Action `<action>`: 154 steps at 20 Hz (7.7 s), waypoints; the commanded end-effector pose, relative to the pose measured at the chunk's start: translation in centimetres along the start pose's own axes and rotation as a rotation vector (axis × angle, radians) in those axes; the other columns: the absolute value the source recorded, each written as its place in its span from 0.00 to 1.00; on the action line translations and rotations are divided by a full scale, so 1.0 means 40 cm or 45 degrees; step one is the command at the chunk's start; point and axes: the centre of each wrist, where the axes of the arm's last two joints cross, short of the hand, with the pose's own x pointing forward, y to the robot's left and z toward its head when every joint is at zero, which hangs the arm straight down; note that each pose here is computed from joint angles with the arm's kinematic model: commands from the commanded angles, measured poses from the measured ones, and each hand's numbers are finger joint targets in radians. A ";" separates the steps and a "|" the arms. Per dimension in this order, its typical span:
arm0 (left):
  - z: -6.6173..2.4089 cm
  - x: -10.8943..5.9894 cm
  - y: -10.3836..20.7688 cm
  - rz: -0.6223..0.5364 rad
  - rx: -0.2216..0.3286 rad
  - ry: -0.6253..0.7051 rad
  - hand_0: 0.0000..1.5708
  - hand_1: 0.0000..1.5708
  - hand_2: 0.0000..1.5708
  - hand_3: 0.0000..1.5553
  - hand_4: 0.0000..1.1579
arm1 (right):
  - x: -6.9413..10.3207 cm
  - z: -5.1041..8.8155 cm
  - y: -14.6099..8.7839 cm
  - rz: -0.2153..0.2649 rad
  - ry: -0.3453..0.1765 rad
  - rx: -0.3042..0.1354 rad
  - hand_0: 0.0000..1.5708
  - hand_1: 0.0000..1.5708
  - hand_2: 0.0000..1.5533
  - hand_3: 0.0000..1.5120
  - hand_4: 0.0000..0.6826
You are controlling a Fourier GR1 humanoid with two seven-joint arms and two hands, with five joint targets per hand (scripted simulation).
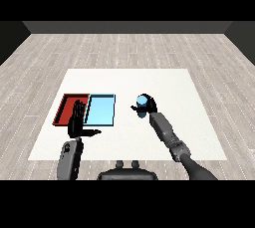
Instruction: Pick the blue can and put it in the blue box
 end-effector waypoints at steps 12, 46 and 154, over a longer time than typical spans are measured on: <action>-0.034 -0.009 -0.113 0.061 -0.169 0.192 0.00 0.00 0.00 0.00 0.00 | 0.157 -0.052 0.010 0.022 -0.292 0.128 0.92 0.92 0.93 0.94 0.97; -0.081 -0.166 -0.338 0.012 -0.286 0.380 0.00 0.00 0.00 0.00 0.00 | 0.271 0.094 0.171 -0.016 -0.384 0.287 0.89 0.89 0.93 0.93 1.00; -0.267 -0.224 0.075 -0.682 0.236 0.819 1.00 1.00 1.00 0.96 0.92 | 0.306 0.340 -0.169 -0.185 -0.501 -0.102 0.00 0.00 0.00 0.00 0.00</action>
